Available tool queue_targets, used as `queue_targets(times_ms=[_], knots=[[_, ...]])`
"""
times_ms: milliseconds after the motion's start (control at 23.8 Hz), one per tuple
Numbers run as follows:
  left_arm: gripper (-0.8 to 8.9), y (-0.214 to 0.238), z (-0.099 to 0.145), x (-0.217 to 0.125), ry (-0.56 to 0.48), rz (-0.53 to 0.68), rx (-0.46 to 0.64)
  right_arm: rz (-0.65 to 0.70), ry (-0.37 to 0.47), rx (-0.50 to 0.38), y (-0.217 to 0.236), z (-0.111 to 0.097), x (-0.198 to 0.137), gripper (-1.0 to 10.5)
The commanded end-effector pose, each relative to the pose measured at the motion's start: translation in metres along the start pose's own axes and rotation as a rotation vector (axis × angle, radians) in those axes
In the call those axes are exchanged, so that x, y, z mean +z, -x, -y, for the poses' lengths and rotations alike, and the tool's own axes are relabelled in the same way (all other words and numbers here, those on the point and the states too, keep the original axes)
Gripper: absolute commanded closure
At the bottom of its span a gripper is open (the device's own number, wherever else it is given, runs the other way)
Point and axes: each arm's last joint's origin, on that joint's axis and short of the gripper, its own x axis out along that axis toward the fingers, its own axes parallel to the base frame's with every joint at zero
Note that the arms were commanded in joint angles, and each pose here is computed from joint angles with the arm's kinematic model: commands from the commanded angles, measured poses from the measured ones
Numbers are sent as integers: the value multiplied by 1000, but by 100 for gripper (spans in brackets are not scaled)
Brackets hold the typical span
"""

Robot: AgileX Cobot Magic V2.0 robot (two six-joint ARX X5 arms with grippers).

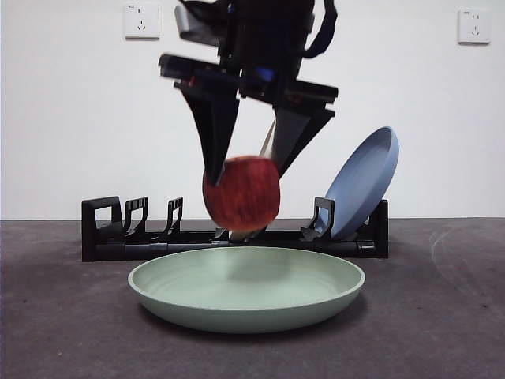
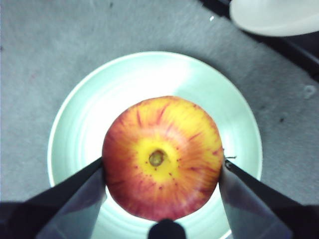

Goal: Take the green plate from the plate rack,put the plate on the table,take the apple from the table,put the apple in the plate

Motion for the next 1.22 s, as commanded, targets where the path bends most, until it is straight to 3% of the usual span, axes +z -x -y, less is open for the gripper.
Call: queue_targets(times_ms=[42, 629, 881, 923, 1091, 1133, 1217], knots=[[559, -2, 0, -1, 9, -4, 4, -31, 23, -4, -14, -3, -1, 958], [559, -2, 0, -1, 9, -4, 5, -171, 55, 54, -61, -10, -6, 958], [559, -2, 0, -1, 9, -4, 5, -160, 54, 56, -63, -11, -5, 924], [559, -2, 0, -1, 9, -4, 5, -161, 54, 55, -63, -11, -5, 872], [559, -2, 0, -1, 9, -4, 5, -171, 47, 52, -63, -9, -5, 449], [559, -2, 0, -1, 9, -4, 5, -171, 47, 52, -63, -9, -6, 382], [559, -2, 0, -1, 9, -4, 5, -172, 47, 52, -63, -9, -6, 366]])
